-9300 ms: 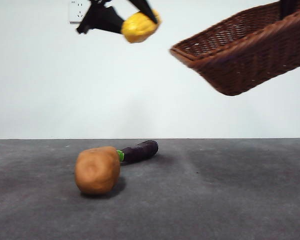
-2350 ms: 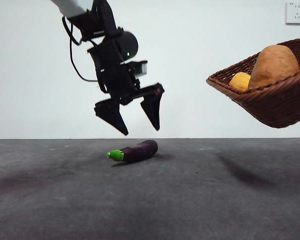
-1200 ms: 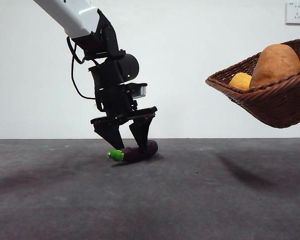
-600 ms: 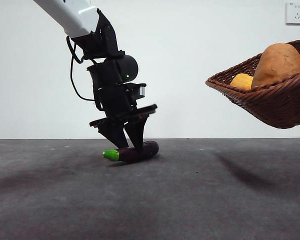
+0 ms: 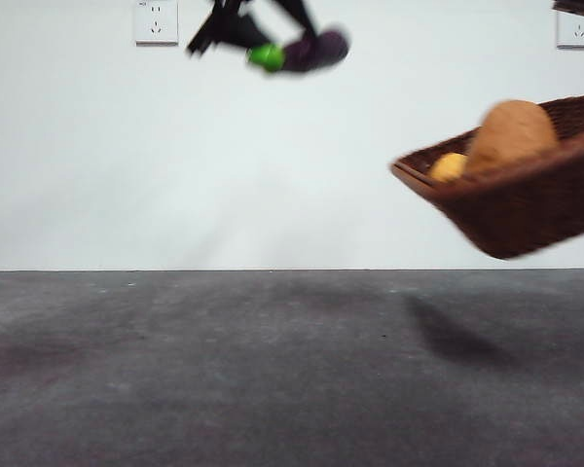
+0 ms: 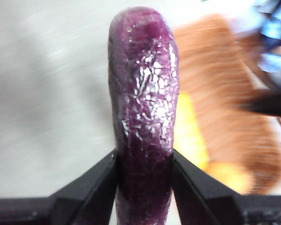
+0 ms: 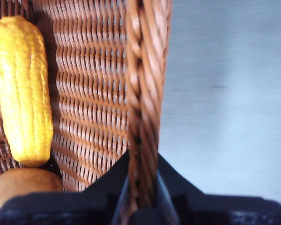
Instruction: Help me put the vegetables on the table into the basket
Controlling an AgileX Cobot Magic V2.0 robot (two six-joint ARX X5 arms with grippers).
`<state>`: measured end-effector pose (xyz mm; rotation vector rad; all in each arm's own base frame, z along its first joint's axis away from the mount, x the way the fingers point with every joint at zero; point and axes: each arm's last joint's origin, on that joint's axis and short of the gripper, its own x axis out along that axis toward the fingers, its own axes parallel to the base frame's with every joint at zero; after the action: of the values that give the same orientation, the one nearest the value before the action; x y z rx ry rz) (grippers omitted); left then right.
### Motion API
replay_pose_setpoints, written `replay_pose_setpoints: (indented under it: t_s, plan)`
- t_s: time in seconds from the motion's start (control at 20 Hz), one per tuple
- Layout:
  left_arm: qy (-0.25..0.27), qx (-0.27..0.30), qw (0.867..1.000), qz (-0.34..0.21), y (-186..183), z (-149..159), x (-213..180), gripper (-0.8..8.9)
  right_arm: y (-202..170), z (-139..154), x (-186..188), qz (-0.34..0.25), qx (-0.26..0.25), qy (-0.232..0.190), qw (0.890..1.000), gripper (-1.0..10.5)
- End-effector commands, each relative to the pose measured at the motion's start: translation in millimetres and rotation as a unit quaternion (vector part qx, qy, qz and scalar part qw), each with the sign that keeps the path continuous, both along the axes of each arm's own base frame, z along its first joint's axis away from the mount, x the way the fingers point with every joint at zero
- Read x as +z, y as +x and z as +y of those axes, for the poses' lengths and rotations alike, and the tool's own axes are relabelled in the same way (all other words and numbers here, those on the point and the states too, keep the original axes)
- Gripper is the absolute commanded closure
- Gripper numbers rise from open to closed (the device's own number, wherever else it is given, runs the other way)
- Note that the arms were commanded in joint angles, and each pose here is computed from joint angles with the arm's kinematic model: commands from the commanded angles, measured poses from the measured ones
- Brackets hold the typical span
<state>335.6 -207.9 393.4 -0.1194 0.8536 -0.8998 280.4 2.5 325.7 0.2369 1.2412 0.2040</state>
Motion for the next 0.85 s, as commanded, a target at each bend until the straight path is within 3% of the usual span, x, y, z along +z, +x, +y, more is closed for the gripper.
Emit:
replay_pose_setpoints:
  t_s: [0.05,0.25,0.4,0.85]
  plan:
    - [0.0,-0.031,0.999,0.005,-15.5,-16.9,1.7,7.95,2.3,6.0,-13.3,0.008,0.012,0.067,0.998,9.5]
    - [0.02,-0.067,0.997,0.041,-30.6,-47.5,-13.4,7.94,0.7,15.6,-20.6,0.02,0.035,0.1,0.994,9.5]
    - [0.029,-0.052,0.997,0.052,-29.8,-62.2,-23.9,7.95,-0.1,26.5,-20.4,0.023,0.052,0.104,0.993,9.5]
    - [0.037,-0.029,0.994,0.101,-23.0,-74.9,-45.0,7.8,1.0,56.5,-18.0,0.007,0.088,0.122,0.989,9.5]
